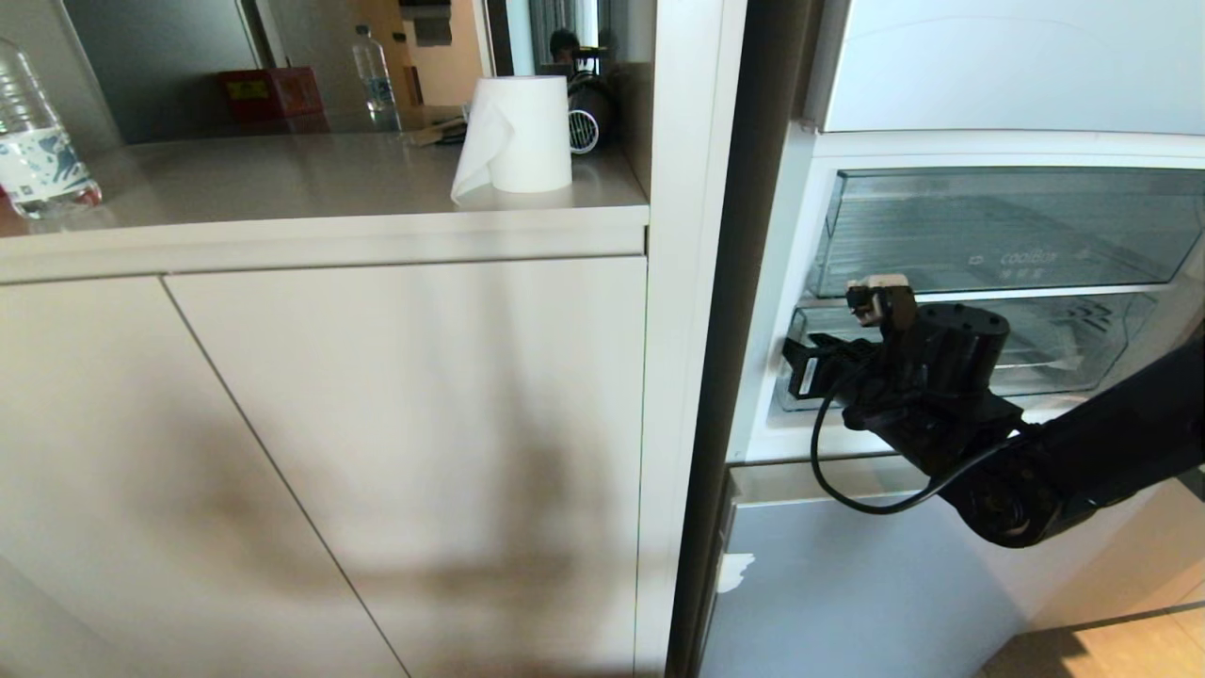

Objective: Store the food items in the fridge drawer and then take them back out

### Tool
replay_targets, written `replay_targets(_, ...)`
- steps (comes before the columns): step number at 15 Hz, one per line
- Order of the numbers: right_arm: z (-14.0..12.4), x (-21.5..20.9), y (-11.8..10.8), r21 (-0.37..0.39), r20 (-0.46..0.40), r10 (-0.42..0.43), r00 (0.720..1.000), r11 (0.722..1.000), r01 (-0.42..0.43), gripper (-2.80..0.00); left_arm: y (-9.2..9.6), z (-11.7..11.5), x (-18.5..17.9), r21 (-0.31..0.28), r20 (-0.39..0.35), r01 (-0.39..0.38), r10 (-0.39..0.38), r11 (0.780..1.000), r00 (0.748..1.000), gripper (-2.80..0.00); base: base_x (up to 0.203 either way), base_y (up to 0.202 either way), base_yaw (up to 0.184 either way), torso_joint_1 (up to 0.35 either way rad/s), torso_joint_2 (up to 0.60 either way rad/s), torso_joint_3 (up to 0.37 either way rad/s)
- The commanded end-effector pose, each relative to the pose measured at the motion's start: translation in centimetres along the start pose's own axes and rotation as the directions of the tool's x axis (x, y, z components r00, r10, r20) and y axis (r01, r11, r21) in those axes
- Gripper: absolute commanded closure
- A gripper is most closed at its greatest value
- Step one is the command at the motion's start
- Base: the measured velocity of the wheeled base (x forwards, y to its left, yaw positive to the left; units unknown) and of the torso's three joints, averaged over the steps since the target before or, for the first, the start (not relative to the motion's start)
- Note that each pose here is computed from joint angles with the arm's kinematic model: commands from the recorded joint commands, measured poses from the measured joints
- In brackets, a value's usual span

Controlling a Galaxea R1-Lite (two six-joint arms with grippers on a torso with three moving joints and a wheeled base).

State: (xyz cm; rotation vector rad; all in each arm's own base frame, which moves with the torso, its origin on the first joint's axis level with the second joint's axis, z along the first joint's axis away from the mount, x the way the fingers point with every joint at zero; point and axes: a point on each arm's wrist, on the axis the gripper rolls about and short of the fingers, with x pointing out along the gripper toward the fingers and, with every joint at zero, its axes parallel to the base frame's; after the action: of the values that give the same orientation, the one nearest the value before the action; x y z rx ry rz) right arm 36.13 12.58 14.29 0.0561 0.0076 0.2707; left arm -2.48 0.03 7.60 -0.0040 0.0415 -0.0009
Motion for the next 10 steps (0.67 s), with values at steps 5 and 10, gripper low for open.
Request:
replay_targets(5, 0.0, -0.3, 0.7, 0.004, 0.006, -0.025, 1.0, 1.0, 0.025, 0.0, 0.0, 0.0, 0.0, 0.0, 0.0, 0.0, 0.0, 1.0, 1.0, 0.0, 0.0, 0.0, 0.0, 0.0, 0.0, 0.0)
replay_targets(10, 1.4, -3.3, 1.3, 0.022, 0.011, -0.01, 1.0, 1.0, 0.01, 0.0, 0.0, 0.0, 0.0, 0.0, 0.0, -0.001, 0.001, 1.0, 1.0, 0.0, 0.0, 0.0, 0.0, 0.0, 0.0, 0.0)
